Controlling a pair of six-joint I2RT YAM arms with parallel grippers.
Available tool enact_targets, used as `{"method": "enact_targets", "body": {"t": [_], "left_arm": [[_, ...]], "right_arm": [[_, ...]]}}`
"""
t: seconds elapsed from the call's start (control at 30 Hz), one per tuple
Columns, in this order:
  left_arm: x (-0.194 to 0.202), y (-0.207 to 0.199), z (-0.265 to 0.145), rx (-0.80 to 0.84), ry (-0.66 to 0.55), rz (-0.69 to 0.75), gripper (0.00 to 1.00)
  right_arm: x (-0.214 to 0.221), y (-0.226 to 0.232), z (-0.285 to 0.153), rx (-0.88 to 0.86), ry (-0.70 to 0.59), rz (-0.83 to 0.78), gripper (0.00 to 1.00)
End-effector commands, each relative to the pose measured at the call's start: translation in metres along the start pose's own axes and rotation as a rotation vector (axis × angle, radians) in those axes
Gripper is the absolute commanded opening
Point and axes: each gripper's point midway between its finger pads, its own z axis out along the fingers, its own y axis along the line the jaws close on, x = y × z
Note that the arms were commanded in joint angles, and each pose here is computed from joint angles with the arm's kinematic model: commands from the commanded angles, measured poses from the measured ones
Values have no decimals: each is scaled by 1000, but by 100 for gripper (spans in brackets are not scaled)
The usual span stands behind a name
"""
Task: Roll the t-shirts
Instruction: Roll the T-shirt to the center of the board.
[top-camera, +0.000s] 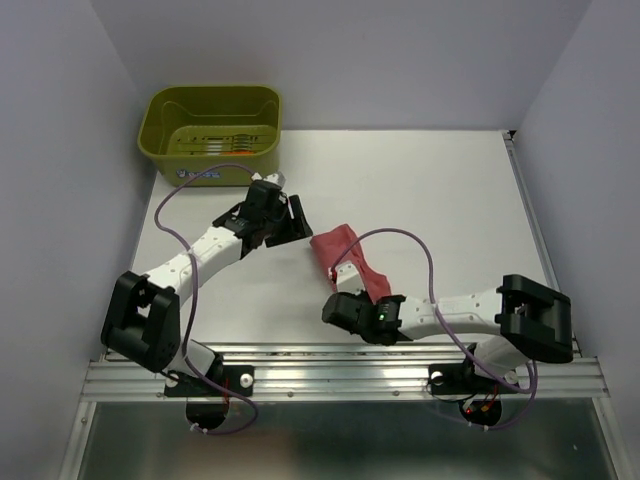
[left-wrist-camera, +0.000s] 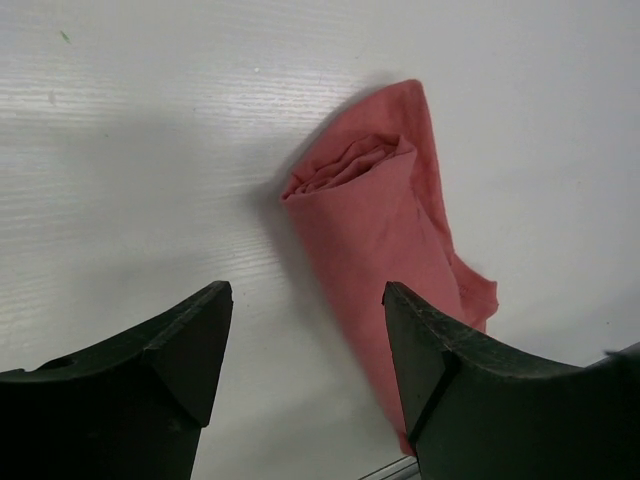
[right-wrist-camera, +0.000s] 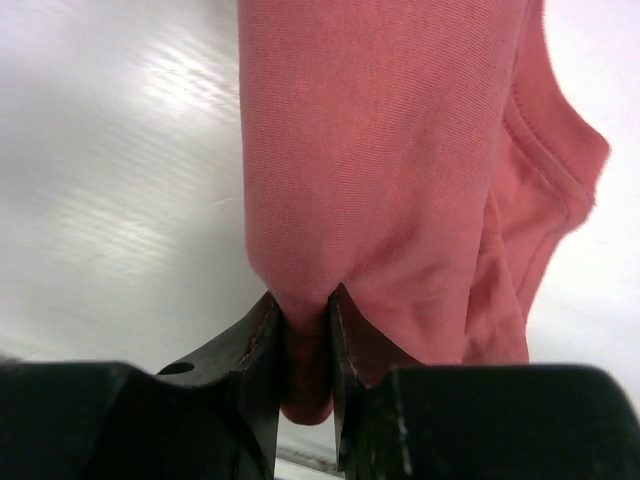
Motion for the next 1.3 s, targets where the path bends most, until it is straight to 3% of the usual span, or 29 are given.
{"method": "enact_targets", "body": {"t": [0.0,0.23,0.73,1.27], "left_arm": [[-17,-3,-21,12,-76,1,73],[-23,-2,-33,21,-100,0,72],[-5,-13,-29,117,-63,5,60],[18,-49,2,194,25,76,45]], "right_arm": [[-30,54,-15,-310,-38,171,1],[-59,72,-30,-536,-56,332,1],[-54,46,-44,-885,39,681,1],[-39,9,-46,-1035,118,856,1]]}}
